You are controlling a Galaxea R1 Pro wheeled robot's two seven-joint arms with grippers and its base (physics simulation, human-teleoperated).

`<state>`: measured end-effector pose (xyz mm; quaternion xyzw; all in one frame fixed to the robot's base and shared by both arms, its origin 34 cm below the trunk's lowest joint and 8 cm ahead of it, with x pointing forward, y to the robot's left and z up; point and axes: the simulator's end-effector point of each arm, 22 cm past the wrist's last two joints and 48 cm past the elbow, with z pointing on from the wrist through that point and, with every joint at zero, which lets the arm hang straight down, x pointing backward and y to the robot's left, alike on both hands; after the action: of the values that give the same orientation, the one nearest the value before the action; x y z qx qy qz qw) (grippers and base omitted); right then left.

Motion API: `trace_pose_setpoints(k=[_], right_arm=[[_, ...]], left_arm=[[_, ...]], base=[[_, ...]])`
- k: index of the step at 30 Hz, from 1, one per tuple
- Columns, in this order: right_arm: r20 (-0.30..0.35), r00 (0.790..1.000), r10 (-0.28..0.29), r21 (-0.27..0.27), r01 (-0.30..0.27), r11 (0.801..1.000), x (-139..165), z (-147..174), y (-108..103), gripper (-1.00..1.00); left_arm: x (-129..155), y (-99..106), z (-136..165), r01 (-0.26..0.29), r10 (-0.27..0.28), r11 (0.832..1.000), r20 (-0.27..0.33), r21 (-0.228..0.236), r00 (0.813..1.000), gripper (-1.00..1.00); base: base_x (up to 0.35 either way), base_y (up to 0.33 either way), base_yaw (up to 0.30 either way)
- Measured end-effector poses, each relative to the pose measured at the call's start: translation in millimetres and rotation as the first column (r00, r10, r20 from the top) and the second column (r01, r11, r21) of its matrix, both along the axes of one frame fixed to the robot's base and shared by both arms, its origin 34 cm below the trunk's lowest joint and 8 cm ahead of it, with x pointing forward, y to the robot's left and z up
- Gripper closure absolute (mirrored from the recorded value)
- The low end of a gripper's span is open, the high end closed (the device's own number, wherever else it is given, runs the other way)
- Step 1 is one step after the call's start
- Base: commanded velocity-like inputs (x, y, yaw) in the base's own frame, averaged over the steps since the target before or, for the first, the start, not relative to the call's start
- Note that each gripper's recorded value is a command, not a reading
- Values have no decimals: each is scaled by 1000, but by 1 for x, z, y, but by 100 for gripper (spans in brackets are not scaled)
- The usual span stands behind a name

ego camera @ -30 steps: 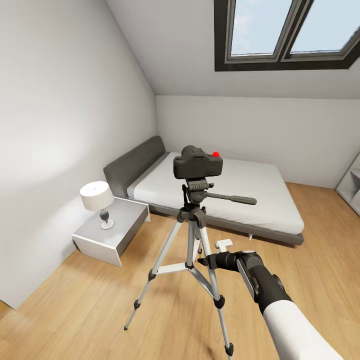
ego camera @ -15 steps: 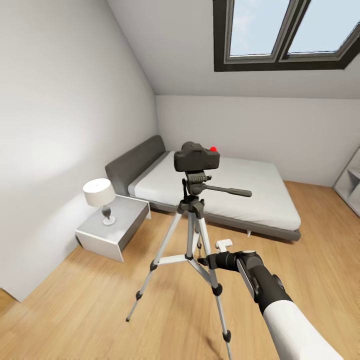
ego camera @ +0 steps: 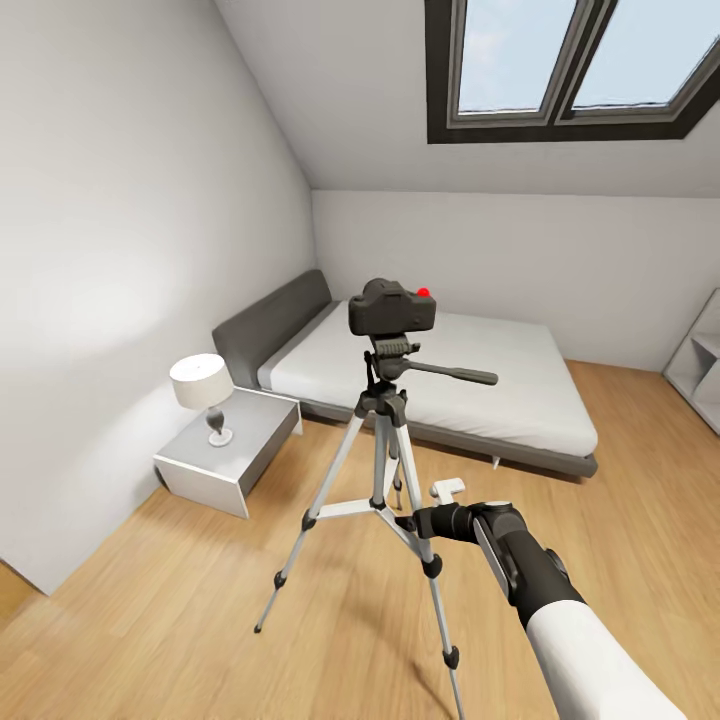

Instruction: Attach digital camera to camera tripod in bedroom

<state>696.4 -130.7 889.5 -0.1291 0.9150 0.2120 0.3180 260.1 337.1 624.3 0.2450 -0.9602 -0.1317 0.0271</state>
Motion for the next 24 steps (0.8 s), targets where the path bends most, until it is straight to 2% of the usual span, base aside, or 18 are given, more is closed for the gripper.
trace_pose_setpoints(k=[12,19,24], right_arm=[[10,1000,-10,-5,10,1000,3,2,-9,-100],[66,997,-41,-25,43,999,15,9,-44,-100],[105,993,-60,-6,61,998,23,21,-62,-100]], left_arm=[[0,0,0,0,0,1000,1,-1,1000,-100],[0,0,0,1,-1,1000,1,-1,1000,-100],[0,0,0,2,-2,1000,1,0,1000,-100]], base=[[-2,0,0],[0,0,0],[0,0,0]])
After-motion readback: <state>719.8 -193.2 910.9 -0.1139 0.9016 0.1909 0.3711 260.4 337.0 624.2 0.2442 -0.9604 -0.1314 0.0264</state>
